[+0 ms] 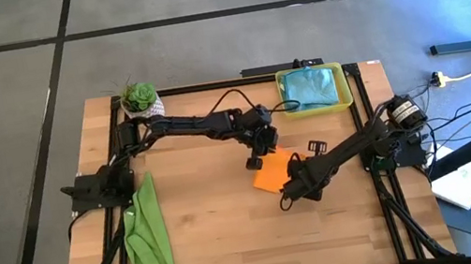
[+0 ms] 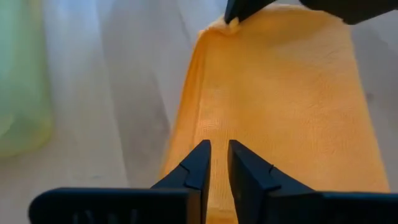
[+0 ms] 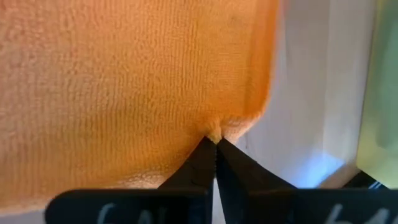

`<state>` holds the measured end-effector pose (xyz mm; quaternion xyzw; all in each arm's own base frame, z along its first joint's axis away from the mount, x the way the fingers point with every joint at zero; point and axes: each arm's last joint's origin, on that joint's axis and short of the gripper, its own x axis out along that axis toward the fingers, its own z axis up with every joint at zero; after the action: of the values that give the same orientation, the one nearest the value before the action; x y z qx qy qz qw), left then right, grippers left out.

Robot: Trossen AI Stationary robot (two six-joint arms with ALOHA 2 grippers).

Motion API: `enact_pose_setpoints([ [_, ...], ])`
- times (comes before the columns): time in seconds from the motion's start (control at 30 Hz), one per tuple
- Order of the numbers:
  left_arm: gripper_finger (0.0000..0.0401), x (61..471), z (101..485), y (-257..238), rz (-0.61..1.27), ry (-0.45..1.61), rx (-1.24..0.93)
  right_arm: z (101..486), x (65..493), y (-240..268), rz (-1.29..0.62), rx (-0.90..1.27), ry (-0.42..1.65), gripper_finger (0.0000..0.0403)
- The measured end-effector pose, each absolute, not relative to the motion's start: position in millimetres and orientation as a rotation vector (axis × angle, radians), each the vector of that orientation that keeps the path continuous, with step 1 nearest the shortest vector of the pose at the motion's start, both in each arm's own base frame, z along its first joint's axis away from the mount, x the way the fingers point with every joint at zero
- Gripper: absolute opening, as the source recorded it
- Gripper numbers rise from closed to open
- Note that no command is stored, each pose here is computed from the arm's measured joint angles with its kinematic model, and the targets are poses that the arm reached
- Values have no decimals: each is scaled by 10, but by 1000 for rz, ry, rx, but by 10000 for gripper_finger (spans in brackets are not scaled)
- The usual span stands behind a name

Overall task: Fold microfiber towels
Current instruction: Fold the orange microfiber towel, then put the folded orange microfiber towel into the bin

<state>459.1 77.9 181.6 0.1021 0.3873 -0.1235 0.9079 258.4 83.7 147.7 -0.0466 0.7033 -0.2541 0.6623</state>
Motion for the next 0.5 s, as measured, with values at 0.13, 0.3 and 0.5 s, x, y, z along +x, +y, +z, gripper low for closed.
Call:
enact_pose_setpoints([
  [0.13, 56, 4582, 1815, 834, -228, 806, 214, 1472, 2580, 818, -575, -109, 1596, 26],
  [0.3, 57, 4518, 1786, 864, -195, 882, 122, 1616, 2539, 805, -548, -93, 1571, 55],
  [0.5, 53, 4323, 1938, 778, -211, 1010, -44, 2123, 2347, 726, -558, 106, 1371, 92],
])
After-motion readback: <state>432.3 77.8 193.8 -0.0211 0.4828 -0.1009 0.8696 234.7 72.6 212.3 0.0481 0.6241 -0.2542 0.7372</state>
